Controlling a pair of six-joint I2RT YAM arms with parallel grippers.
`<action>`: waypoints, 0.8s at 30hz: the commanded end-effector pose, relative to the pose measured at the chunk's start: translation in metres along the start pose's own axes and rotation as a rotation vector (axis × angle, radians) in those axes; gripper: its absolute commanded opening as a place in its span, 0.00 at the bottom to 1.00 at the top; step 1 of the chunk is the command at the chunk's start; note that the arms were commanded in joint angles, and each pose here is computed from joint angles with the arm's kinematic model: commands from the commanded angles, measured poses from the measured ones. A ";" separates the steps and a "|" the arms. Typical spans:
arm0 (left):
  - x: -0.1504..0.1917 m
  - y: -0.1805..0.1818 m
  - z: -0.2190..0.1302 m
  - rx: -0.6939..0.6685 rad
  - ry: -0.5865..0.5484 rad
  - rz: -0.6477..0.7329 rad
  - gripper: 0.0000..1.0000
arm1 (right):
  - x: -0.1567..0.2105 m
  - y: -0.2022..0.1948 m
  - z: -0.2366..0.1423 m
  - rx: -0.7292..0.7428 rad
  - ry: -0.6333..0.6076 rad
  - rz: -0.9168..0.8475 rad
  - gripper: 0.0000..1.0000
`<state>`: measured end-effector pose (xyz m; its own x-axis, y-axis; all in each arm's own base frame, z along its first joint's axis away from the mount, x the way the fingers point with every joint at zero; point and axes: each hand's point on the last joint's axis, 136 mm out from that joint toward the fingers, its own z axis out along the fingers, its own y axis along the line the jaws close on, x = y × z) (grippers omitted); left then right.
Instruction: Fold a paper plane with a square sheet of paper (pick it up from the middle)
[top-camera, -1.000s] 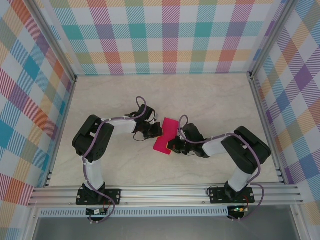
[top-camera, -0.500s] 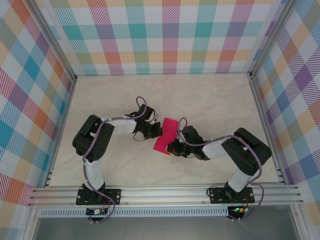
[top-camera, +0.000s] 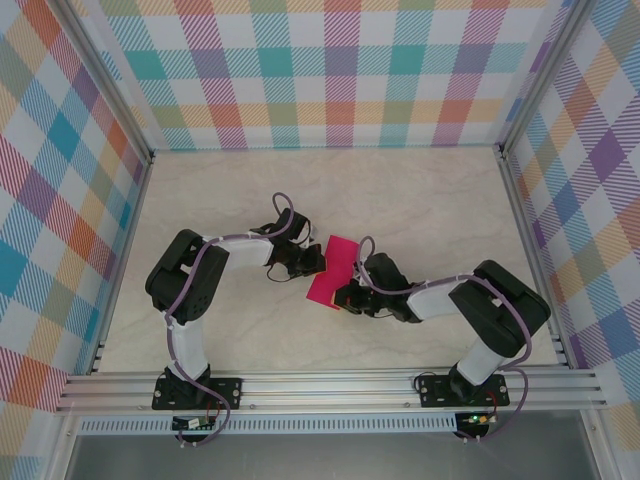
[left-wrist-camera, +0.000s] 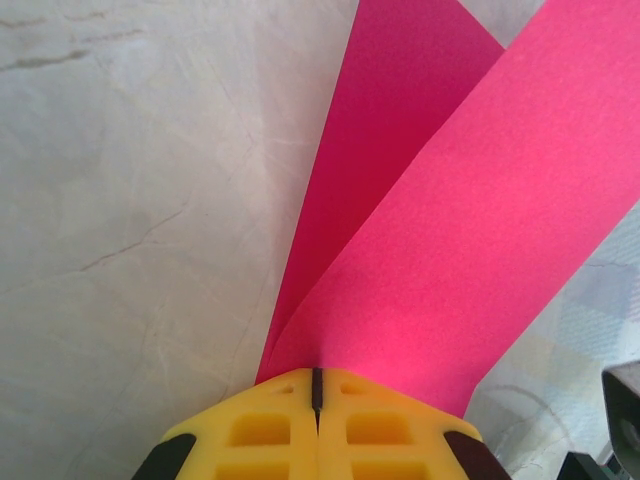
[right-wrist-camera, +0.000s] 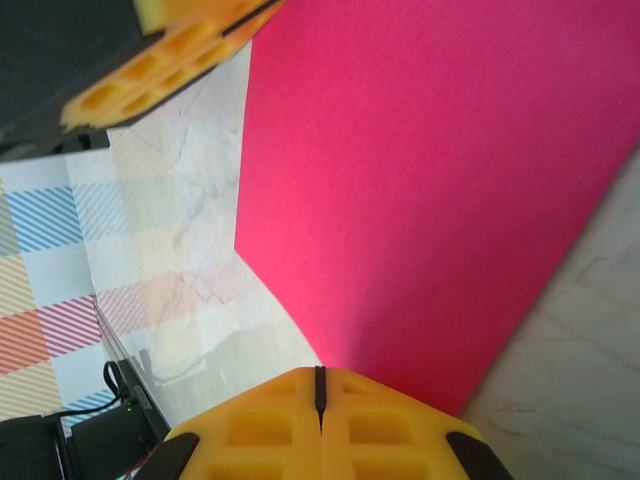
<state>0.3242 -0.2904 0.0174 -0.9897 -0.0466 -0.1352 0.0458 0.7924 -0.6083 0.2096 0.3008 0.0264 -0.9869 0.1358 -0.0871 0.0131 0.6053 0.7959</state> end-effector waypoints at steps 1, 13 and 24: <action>0.035 0.057 0.023 -0.201 0.092 -0.042 0.00 | 0.012 -0.005 0.004 0.032 0.037 -0.012 0.00; 0.036 0.058 0.023 -0.206 0.099 -0.043 0.00 | 0.000 0.019 -0.010 0.014 0.004 -0.048 0.00; 0.038 0.061 0.024 -0.210 0.101 -0.042 0.00 | -0.013 0.015 0.005 -0.022 0.013 -0.002 0.00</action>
<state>0.3240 -0.2903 0.0173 -0.9897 -0.0442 -0.1365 0.0484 0.7928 -0.6076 0.2306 0.3128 0.0526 -0.9824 0.1353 -0.1292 -0.0260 0.5852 0.8105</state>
